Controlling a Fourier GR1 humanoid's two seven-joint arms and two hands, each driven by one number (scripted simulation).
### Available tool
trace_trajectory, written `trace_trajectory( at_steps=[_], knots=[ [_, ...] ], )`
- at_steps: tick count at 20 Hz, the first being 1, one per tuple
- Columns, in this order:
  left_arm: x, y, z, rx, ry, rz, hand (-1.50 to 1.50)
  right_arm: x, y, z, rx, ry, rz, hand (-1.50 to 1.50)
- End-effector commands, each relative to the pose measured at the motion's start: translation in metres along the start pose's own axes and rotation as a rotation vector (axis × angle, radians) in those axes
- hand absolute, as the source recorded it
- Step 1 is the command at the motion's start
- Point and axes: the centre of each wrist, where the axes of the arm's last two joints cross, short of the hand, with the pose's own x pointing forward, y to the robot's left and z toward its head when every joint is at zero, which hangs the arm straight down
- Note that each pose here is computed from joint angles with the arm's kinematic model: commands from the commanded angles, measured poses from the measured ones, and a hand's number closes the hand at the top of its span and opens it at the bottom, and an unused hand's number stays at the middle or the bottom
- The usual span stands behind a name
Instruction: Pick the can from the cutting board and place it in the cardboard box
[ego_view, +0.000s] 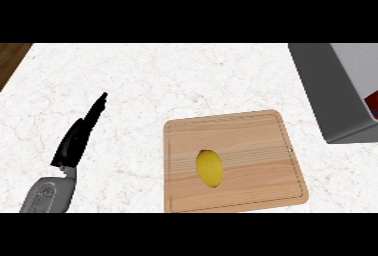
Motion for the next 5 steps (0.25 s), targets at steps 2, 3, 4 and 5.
trace_trajectory(
  at_steps=[2, 3, 4, 5],
  knots=[
    [-0.005, -0.003, 0.005, 0.0, 0.004, -0.013, 0.0, 0.001, -0.026, 0.012, 0.0, -0.009, 0.032, -1.5],
    [-0.007, -0.018, 0.005, -0.017, -0.002, 0.002, 0.0, -0.011, -0.012, 0.016, -0.019, -0.021, 0.025, -1.5],
    [-0.009, 0.0, 0.006, -0.007, -0.005, 0.005, 0.0, -0.004, -0.023, 0.015, 0.0, 0.012, 0.033, -1.5],
    [-0.005, -0.001, 0.006, -0.004, -0.005, -0.01, 0.0, 0.003, -0.03, 0.012, 0.009, -0.007, 0.058, -1.5]
  ],
)
